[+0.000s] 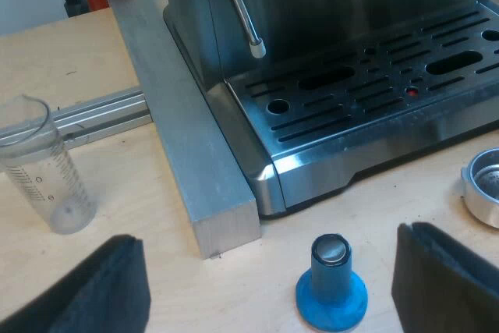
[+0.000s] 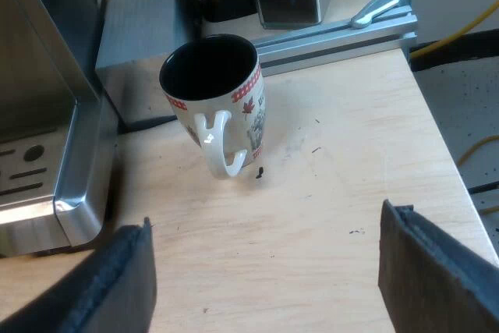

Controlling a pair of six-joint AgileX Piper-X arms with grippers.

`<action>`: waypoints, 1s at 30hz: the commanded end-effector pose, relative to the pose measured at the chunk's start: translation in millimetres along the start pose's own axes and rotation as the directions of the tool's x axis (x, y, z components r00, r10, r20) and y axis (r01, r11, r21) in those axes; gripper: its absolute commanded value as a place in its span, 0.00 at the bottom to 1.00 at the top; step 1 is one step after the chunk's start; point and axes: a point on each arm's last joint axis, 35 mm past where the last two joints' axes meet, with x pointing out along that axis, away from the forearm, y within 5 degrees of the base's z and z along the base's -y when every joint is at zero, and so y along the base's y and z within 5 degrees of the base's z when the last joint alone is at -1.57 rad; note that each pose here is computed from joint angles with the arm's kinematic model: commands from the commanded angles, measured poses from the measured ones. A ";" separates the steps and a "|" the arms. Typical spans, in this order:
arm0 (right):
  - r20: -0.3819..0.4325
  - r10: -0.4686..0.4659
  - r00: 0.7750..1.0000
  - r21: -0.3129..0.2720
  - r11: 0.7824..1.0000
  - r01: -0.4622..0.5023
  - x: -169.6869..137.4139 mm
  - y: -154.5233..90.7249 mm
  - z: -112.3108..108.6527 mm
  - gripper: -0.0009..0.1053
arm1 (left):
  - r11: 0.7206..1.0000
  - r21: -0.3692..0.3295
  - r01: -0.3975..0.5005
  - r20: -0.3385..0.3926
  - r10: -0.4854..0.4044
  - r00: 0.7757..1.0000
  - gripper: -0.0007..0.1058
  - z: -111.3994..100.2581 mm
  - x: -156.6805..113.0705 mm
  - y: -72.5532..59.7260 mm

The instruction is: Put the handle in the coffee machine

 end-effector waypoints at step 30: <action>-0.493 0.545 0.678 -0.095 0.741 -0.664 55.9 40.7 81.6 0.60 | 0.860 0.124 0.495 -0.269 -0.451 0.851 0.70 53.7 30.4 -8.7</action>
